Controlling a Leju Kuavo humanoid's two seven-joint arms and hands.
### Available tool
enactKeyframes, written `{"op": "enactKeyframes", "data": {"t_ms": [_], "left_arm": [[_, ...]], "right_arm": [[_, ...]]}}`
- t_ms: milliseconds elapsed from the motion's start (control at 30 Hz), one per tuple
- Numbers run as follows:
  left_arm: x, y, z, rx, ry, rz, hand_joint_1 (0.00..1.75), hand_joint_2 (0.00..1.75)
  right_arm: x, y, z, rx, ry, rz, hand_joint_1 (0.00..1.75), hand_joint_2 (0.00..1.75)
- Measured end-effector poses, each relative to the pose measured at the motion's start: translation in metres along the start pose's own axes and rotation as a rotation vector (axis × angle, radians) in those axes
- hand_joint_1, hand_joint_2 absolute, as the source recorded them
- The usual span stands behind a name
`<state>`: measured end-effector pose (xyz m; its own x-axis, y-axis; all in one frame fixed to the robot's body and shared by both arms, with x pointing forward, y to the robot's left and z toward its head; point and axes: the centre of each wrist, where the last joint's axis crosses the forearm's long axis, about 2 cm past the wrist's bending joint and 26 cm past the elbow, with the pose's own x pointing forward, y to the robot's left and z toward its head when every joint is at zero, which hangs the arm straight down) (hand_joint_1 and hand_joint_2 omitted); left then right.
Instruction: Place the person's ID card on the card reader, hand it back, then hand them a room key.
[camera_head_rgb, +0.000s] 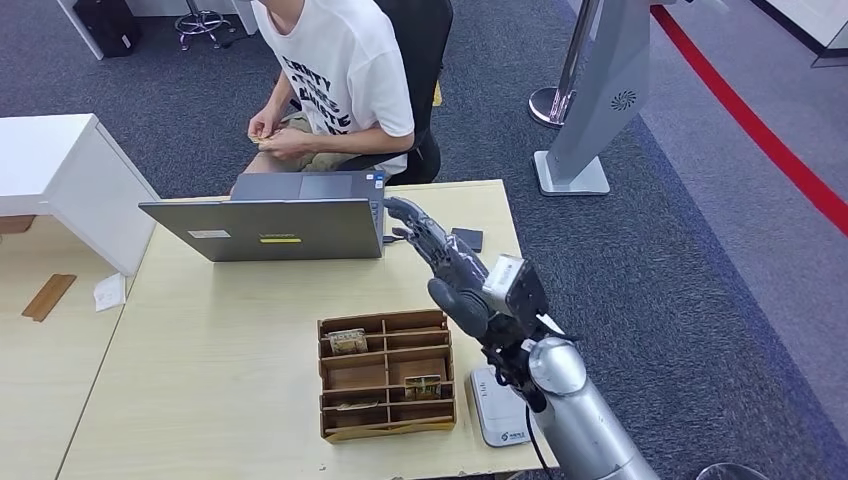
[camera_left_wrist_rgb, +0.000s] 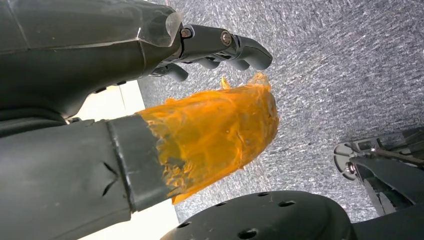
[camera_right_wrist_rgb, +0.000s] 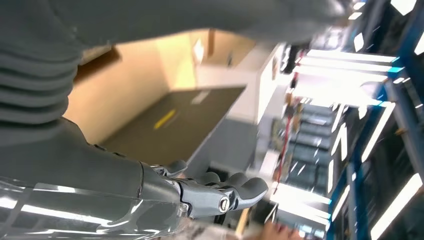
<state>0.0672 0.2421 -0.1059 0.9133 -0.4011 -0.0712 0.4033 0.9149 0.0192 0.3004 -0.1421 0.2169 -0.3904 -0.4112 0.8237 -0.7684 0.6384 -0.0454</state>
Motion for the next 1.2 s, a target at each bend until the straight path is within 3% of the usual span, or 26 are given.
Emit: {"op": "enactKeyframes", "data": {"t_ms": [233, 800, 1200], "left_arm": [[-0.003, 0.001, -0.001, -0.001, 0.003, 0.006, 0.0, 0.0], [-0.005, 0.002, -0.001, 0.001, 0.005, 0.008, 0.0, 0.0], [-0.006, 0.002, -0.002, -0.004, 0.007, 0.019, 0.0, 0.0]], "right_arm": [[0.002, 0.011, 0.027, 0.034, -0.019, -0.078, 0.0, 0.0], [0.006, 0.012, 0.032, 0.048, -0.032, -0.086, 0.0, 0.0], [0.006, 0.037, 0.067, 0.207, -0.144, -0.305, 0.0, 0.0]]}}
